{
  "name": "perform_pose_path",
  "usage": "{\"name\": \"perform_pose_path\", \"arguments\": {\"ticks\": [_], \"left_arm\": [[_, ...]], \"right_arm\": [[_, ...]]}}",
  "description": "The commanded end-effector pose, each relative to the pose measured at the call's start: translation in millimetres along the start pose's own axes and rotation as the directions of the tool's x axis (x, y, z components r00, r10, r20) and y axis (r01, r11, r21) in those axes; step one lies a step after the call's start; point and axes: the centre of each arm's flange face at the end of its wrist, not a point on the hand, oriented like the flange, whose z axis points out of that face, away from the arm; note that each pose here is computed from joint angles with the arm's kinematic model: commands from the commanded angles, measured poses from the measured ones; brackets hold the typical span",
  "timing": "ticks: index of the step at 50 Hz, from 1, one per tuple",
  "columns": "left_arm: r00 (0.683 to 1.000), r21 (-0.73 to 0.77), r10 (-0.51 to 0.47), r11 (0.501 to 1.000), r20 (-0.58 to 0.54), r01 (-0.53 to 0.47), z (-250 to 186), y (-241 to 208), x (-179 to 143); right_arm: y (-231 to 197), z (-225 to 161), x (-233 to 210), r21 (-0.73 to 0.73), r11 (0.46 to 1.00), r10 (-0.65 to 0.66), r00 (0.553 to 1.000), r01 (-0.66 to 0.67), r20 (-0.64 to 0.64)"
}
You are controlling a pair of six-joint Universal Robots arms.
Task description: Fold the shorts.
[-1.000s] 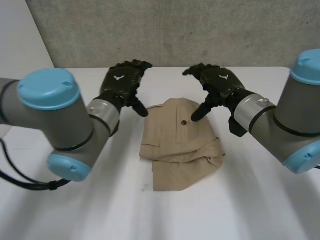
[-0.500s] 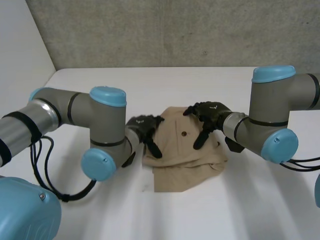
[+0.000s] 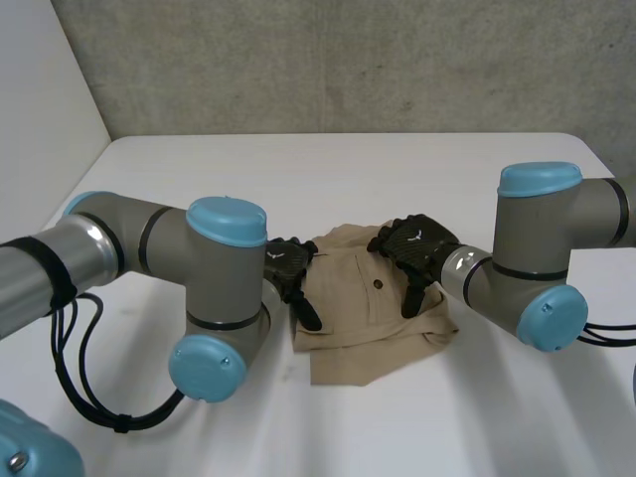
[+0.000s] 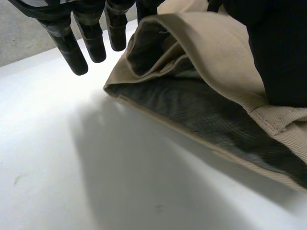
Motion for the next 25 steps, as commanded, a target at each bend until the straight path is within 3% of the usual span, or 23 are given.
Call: {"name": "perform_pose_path", "arguments": {"ticks": [1, 8, 17, 21, 25], "left_arm": [[0.998, 0.004, 0.067, 0.998, 0.011, -0.067, 4.8, 3.9, -2.2], [0.996, -0.002, 0.086, 0.996, -0.007, -0.086, -4.6, 2.9, 1.5], [0.998, 0.188, 0.066, 0.98, -0.015, -0.062, -64.3, -70.4, -2.4], [0.999, 0.295, 0.033, 0.955, 0.013, -0.035, -93.8, -108.1, -17.7], [0.996, 0.385, -0.026, 0.923, 0.09, -0.01, -114.1, -140.3, -52.3]], "right_arm": [[-0.5, -4.1, -0.5, 0.019, 1.0, 0.008, 1.0, -0.007, -0.018], [-12.8, -15.0, 7.4, 0.04, 0.998, 0.055, 0.998, -0.053, -0.044], [-78.3, -67.8, 39.3, 0.223, 0.964, 0.179, 0.975, -0.147, -0.131], [-100.6, -95.8, 64.8, 0.304, 0.931, 0.27, 0.94, -0.2, -0.21], [-114.0, -123.0, 87.6, 0.365, 0.895, 0.385, 0.858, -0.258, -0.339]]}}
